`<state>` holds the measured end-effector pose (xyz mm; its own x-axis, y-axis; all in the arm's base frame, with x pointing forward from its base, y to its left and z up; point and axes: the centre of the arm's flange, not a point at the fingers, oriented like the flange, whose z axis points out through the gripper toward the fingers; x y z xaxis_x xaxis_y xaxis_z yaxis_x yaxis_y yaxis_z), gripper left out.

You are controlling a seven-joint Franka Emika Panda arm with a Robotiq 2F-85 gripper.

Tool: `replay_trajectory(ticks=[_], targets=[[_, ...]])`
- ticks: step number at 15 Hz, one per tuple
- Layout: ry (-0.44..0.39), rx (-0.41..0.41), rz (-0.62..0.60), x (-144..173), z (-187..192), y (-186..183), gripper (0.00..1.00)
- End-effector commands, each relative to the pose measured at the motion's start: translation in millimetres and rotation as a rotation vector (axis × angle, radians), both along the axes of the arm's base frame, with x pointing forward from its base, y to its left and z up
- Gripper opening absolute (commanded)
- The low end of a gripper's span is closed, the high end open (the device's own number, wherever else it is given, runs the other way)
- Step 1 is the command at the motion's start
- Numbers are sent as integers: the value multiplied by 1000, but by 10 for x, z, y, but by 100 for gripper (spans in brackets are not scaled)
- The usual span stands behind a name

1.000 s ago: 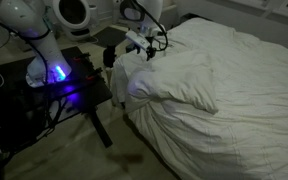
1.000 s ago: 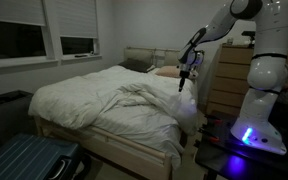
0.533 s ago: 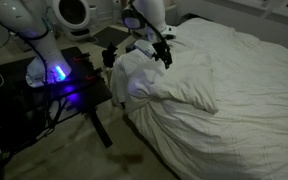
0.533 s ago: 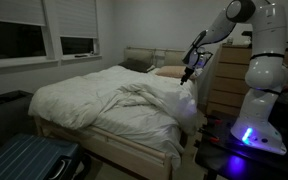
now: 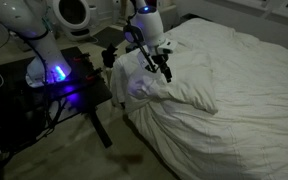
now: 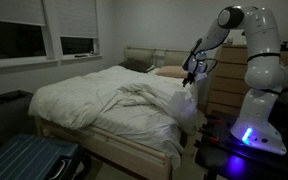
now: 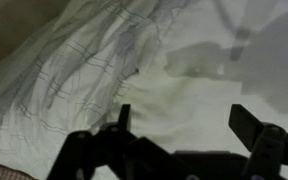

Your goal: Spread the bed fully

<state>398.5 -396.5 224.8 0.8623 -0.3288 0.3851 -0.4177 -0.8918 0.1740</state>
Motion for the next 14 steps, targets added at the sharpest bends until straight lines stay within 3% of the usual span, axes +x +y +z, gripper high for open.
replay_trajectory(ticks=[1, 5, 11, 14], targets=[[-20, 44, -188, -12, -120, -302, 100], [-30, 133, -323, -152, -289, -592, 100], [-72, 374, -353, -29, -495, -829, 100], [-76, 448, -352, -10, -655, -885, 100]])
